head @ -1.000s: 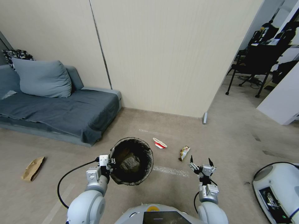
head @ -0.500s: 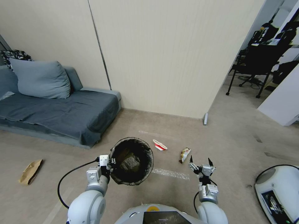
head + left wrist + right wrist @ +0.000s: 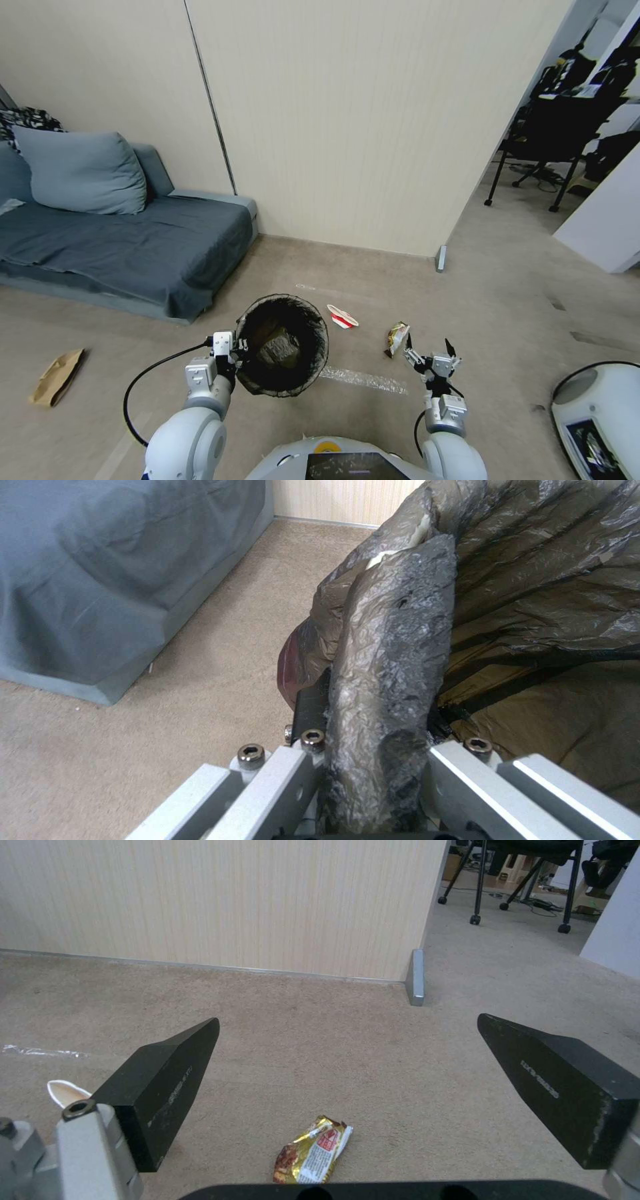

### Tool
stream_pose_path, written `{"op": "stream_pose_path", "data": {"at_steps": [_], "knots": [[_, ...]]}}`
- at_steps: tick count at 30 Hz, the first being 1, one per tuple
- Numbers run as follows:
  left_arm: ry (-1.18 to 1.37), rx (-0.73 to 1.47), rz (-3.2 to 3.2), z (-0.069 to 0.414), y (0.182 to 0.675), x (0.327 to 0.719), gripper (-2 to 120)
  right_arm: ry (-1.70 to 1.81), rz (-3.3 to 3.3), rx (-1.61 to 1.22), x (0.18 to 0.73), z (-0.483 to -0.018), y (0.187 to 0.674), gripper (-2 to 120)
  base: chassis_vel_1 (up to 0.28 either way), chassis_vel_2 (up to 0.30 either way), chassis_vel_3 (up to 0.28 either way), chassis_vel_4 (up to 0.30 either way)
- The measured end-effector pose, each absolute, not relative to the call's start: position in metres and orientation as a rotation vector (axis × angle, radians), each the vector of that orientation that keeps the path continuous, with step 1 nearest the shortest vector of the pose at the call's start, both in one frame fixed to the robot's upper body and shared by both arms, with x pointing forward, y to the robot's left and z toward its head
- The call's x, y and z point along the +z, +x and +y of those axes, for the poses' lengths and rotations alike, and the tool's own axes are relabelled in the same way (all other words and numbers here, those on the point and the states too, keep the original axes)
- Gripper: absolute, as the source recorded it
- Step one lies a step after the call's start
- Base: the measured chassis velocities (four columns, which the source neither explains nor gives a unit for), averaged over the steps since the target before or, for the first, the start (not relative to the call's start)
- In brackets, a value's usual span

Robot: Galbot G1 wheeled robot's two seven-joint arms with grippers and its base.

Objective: Pick up the trash bin, then pick up the garbage from the floor and place it into the trash bin.

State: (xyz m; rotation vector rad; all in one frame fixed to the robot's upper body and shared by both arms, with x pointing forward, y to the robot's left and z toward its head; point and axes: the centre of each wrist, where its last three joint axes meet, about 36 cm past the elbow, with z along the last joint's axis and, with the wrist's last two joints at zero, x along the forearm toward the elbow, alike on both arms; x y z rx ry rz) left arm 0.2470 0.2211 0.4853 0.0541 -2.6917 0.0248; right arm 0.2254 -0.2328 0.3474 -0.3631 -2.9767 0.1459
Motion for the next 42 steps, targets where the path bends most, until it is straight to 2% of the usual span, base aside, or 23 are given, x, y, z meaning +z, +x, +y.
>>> {"op": "stream_pose_path", "data": {"at_steps": [13,29,42], "knots": [[0.051,0.025,-2.691,0.222,0.246,0.486,2,-0.361,-2.975,0.128,0.344,-0.232,0.23,100,-0.032,0.038,0.035,-0.036],[0.072,0.023,-2.714,0.226,0.243,0.495,2,-0.129,-2.925,0.11,0.337,-0.246,0.327,100,0.0,0.0,0.0,0.0],[0.074,0.03,-2.72,0.226,0.244,0.497,2,-0.224,-2.733,-0.035,0.327,-0.253,0.363,100,0.0,0.0,0.0,0.0]]}}
